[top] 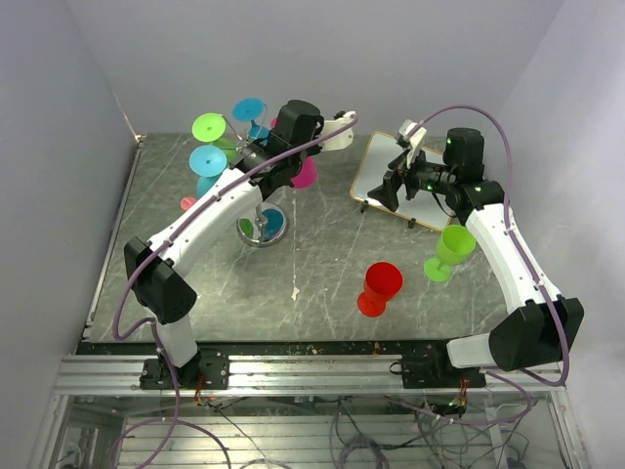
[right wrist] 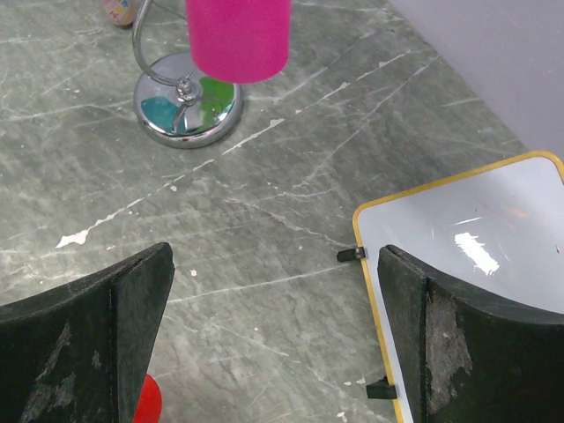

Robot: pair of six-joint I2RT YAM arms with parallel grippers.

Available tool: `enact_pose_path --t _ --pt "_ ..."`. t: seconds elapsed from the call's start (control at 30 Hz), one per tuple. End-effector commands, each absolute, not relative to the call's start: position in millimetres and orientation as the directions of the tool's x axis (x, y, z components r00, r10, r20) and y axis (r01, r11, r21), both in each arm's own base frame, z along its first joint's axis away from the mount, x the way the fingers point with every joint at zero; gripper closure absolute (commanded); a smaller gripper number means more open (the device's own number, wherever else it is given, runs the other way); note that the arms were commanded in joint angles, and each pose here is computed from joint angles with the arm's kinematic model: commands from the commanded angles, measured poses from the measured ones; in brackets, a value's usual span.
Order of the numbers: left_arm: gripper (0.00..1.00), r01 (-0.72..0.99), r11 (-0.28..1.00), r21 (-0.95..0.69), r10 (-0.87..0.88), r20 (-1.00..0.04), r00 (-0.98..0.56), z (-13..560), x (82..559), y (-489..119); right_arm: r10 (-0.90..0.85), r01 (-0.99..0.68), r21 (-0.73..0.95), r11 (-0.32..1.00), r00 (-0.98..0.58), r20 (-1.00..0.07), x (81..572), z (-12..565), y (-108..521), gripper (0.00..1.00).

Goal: Place the wine glass upside down on the wine glass rack

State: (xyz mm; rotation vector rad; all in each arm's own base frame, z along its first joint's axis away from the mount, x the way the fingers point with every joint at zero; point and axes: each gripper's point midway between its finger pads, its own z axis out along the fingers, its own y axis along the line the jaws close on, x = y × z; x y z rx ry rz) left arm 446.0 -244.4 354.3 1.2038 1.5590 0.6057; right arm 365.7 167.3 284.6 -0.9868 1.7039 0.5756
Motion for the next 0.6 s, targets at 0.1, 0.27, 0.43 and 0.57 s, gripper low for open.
enact_pose_path --t 0.1,0.27,0.43,0.57 --pt "0.73 0.387 0.402 0.83 0.895 -0.446 0.027 366.2 435.6 -234.2 -0.352 -0.826 -0.122 0.55 -0.097 -0.931 364.6 287.4 163.0 0.0" --pt "0.7 0.385 0.409 0.827 0.891 -0.454 0.028 371.1 431.9 -231.6 -0.39 -0.803 -0.161 0.573 -0.095 -0.916 369.8 286.9 154.6 0.0" --pt "0.66 0.408 0.417 0.812 0.88 -0.472 0.041 374.5 425.8 -232.7 -0.406 -0.795 -0.171 0.582 -0.102 -0.908 372.4 282.0 151.1 0.0" --pt "0.63 0.427 0.423 0.799 0.873 -0.486 0.045 376.5 420.1 -232.5 -0.408 -0.794 -0.175 0.582 -0.099 -0.907 372.4 282.2 151.0 0.0"
